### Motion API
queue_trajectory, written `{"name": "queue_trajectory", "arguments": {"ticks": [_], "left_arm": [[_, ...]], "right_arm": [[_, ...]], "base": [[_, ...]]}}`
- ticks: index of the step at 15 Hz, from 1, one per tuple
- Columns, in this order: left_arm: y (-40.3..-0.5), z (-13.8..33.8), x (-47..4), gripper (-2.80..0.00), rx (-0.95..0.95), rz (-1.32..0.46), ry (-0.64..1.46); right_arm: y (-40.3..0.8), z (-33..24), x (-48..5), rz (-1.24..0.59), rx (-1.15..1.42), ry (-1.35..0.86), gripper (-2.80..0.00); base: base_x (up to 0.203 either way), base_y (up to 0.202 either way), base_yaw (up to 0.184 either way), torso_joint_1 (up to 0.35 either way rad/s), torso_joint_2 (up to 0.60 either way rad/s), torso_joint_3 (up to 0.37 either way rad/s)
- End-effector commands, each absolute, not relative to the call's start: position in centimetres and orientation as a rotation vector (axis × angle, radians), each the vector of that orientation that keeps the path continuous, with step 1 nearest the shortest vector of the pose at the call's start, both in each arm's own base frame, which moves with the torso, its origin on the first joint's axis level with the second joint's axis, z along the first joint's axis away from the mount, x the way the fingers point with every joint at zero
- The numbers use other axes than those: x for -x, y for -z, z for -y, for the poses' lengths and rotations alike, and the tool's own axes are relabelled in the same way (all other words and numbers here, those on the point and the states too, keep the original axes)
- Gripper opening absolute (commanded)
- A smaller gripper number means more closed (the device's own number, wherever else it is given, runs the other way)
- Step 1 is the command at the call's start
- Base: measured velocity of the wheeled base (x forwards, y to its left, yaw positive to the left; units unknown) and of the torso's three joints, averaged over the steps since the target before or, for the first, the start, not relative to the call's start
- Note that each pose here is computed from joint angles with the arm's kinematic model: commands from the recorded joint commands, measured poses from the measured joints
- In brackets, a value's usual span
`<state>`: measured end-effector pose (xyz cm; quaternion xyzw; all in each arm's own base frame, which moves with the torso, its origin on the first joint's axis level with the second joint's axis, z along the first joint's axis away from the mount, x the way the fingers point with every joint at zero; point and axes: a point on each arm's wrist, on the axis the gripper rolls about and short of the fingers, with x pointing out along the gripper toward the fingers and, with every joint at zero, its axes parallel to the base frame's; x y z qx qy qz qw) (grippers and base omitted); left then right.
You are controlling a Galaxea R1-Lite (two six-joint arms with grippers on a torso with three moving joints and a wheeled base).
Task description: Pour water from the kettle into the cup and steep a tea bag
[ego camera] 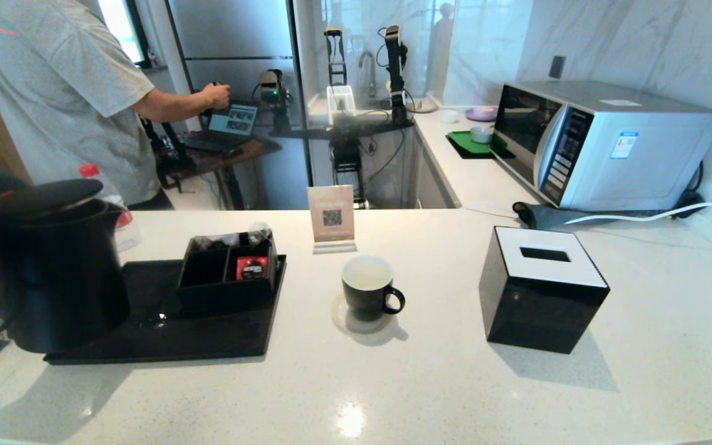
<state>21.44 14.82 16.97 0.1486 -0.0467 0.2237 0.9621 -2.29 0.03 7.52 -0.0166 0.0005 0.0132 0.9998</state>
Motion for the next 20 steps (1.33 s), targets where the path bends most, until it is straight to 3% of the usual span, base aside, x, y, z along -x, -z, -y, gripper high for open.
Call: {"name": "queue_trajectory", "arguments": {"ticks": [1, 20], "left_arm": [[-15.4, -15.7, -22.6, -2.8, -0.29, 0.069, -0.45], [-10.9, -18.4, -29.6, -2.8, -0.242, 0.089, -0.315]], "right_arm": [[-7.5, 0.0, 2.3, -0.003, 0.034, -0.028, -2.8], [-7.5, 0.0, 2.3, -0.003, 0.034, -0.028, -2.8]], "base": [[0.0, 0.0, 0.0, 0.0, 0.0, 0.0], [0.0, 0.0, 0.0, 0.0, 0.0, 0.0]]}}
